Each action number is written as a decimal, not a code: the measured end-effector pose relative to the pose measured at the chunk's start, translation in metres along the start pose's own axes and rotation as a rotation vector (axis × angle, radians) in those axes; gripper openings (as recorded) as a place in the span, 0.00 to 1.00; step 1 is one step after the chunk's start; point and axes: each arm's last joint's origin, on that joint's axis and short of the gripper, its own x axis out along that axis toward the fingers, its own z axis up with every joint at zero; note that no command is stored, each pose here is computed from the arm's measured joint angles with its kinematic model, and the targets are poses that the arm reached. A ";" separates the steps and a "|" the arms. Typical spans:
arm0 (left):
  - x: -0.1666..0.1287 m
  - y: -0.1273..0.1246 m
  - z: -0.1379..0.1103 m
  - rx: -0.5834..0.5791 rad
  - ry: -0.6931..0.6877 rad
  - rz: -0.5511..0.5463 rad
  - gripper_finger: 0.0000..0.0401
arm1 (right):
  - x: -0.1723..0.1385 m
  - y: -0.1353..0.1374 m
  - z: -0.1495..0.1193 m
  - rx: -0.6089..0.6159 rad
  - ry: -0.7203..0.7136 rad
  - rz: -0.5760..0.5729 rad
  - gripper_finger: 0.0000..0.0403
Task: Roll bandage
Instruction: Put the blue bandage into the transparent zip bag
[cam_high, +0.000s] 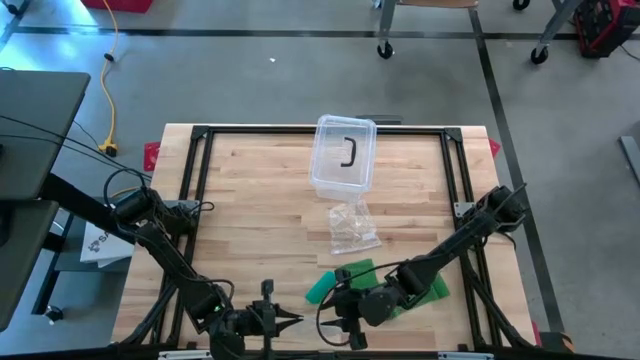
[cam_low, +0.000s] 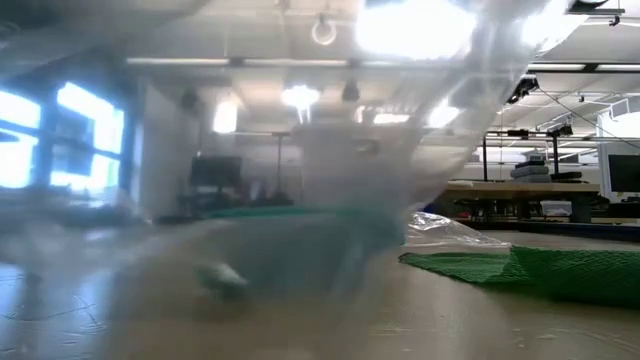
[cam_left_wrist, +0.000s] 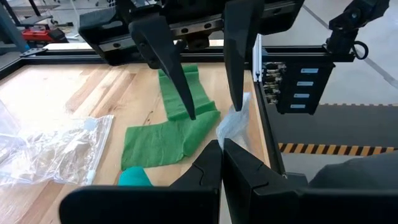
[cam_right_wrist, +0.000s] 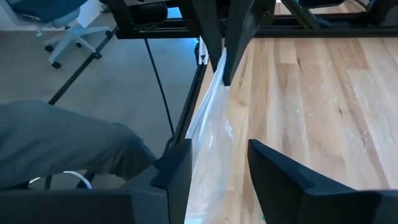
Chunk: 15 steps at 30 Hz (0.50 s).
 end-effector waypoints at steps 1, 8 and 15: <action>0.000 0.000 0.000 0.000 0.000 0.000 0.00 | 0.000 0.000 0.000 0.006 0.000 0.000 0.36; 0.000 0.000 0.000 -0.001 0.000 0.000 0.00 | 0.003 -0.007 -0.003 0.041 0.039 -0.036 0.36; 0.001 0.002 0.001 -0.007 -0.020 0.036 0.00 | 0.006 -0.010 -0.011 0.021 0.099 -0.050 0.34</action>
